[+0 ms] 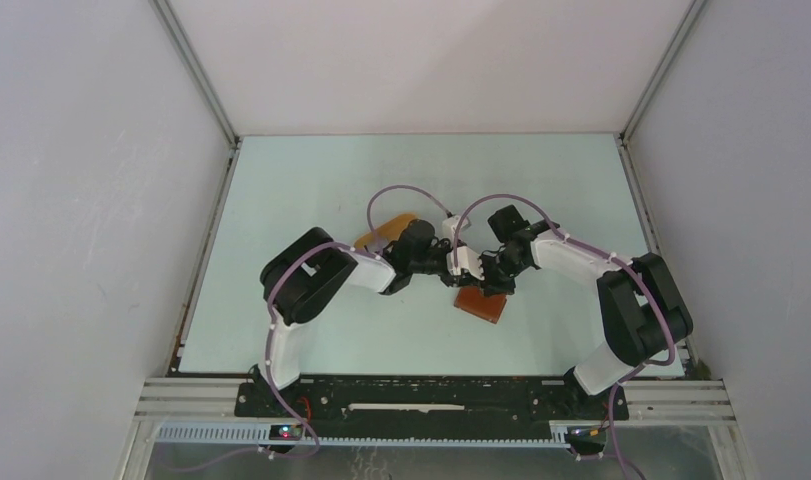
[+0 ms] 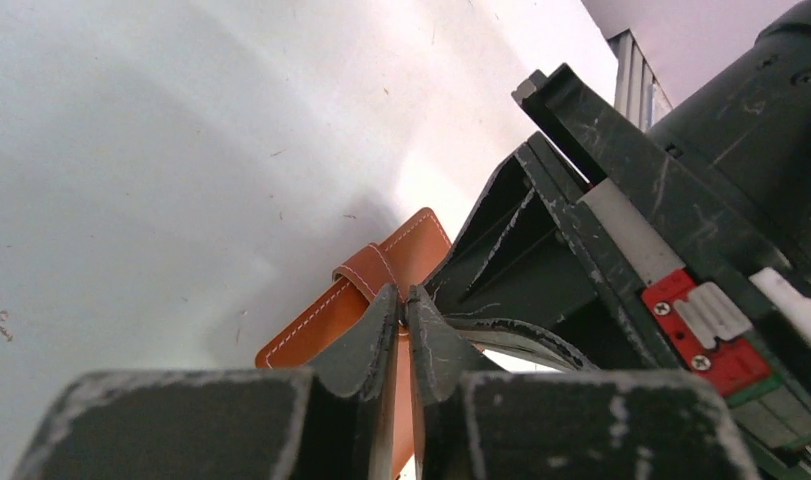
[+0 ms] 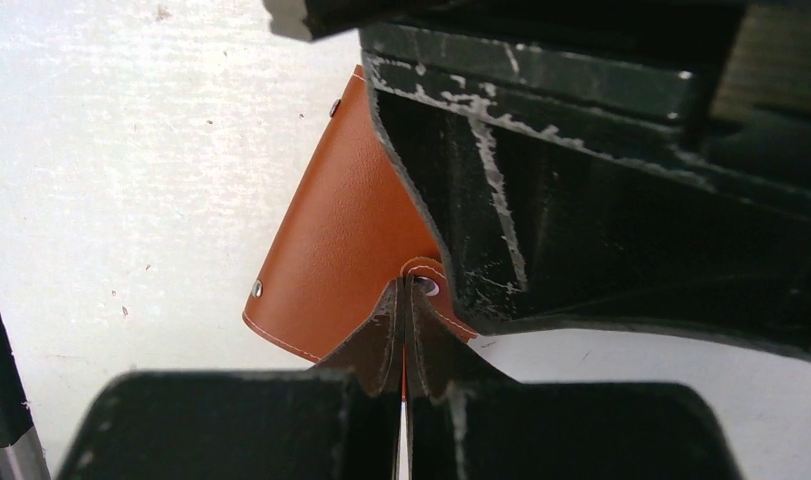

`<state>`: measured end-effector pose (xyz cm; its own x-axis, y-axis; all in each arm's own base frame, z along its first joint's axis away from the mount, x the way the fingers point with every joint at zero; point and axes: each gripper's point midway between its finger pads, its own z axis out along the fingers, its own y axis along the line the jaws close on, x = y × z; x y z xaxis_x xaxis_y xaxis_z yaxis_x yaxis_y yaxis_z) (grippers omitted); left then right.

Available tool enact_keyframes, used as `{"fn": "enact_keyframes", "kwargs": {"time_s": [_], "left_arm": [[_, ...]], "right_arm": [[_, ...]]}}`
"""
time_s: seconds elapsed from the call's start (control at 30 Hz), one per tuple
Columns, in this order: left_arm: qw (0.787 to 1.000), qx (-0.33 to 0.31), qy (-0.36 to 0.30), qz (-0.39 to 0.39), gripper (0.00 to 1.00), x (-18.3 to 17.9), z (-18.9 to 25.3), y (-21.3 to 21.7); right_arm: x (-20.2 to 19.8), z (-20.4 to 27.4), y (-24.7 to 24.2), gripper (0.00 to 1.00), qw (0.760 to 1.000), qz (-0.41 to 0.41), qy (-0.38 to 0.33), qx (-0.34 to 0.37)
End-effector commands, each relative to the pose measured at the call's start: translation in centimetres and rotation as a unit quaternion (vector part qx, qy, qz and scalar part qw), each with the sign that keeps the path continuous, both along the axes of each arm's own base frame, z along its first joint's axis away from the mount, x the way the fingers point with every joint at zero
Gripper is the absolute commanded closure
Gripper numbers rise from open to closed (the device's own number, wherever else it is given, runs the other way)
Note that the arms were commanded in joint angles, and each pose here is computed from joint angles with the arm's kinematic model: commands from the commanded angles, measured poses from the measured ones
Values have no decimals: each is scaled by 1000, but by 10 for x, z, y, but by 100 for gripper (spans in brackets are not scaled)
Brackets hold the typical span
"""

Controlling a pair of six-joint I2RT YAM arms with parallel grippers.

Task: Put the credit cards into the card holder
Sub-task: Close the card holder at the center of the board.

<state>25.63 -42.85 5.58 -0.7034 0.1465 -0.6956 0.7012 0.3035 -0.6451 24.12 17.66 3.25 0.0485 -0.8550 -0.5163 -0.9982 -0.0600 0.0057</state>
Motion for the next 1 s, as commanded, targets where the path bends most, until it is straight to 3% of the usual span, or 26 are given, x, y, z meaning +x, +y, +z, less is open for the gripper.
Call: {"fn": "enact_keyframes", "kwargs": {"time_s": [0.0,0.57,0.97], "left_arm": [[999,-45,15,1,89,4,14,-9],[998,-40,37,-12,93,0,7,-13],[995,-90,30,-22,94,-3,28,-14]], "right_arm": [[3,-3,2,100,1000,0,-1,-7],[3,-3,2,100,1000,-1,-3,-7],[5,-2,3,100,1000,-2,-8,-7]]}}
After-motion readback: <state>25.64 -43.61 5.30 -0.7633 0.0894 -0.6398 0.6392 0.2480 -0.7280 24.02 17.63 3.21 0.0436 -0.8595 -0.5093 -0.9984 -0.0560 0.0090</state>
